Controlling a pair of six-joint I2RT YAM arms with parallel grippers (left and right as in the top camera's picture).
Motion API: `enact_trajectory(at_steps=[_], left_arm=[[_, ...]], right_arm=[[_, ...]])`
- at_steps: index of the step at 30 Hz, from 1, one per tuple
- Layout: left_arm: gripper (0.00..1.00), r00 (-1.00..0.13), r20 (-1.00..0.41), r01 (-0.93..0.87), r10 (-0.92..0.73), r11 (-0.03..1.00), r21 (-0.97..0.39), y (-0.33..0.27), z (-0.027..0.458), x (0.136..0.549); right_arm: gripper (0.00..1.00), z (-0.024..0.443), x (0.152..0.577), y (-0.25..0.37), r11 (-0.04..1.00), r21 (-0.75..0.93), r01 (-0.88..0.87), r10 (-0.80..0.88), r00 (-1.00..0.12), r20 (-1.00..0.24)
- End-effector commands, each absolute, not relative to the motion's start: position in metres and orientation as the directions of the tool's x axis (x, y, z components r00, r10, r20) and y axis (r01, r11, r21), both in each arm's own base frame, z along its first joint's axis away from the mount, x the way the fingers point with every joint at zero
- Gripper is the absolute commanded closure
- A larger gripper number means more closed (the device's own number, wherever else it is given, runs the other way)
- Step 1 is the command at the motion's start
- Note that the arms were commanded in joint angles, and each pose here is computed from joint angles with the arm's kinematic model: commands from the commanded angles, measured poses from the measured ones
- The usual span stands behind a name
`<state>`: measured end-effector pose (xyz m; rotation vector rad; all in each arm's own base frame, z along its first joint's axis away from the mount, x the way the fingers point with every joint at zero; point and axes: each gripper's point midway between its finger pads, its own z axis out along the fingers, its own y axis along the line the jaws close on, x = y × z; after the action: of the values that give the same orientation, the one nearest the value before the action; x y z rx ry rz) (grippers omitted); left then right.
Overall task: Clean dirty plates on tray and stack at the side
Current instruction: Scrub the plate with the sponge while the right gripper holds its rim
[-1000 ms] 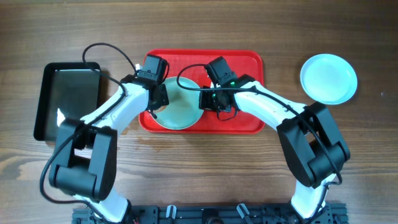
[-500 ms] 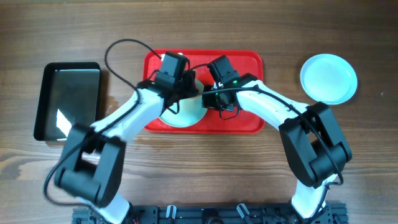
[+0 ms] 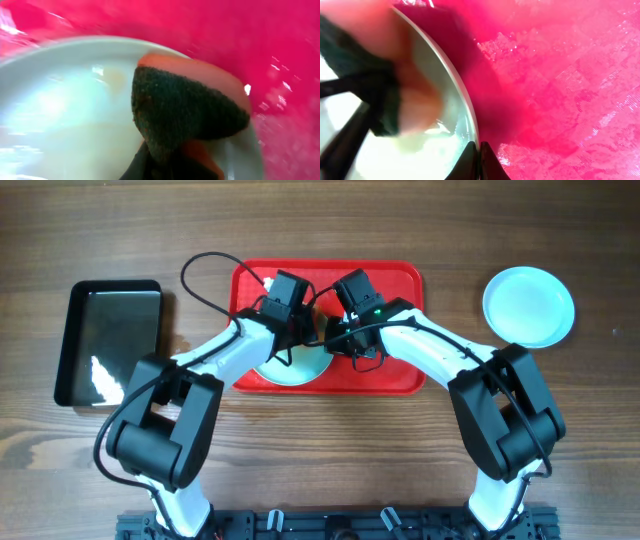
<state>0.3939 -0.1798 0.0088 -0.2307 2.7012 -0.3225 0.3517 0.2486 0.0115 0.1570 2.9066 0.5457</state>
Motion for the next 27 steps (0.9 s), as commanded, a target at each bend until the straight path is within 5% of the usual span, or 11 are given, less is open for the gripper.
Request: enact_trajectory(at_steps=[1,15,27], left_arm=[[0.96,-0.867,-0.408,-0.291,-0.285,0.955,-0.050,-0.101,-0.015,0.400],[0.96,-0.899,-0.272,-0.386,-0.344,0.914,0.122,-0.040,0.002,0.350],[0.96,-0.826,-0.436,-0.404,-0.358,0.914,0.015,-0.038,0.085,0.356]], right_arm=[[0.96,0.016,0.353,0.243,0.931,0.356,0.081,0.149,-0.974,-0.169],[0.96,0.016,0.354,0.241,0.933,0.345,0.105,0.172,-0.970,-0.170],[0.96,0.014,0.354,0.237,0.937,0.329,0.116,0.179,-0.969,-0.168]])
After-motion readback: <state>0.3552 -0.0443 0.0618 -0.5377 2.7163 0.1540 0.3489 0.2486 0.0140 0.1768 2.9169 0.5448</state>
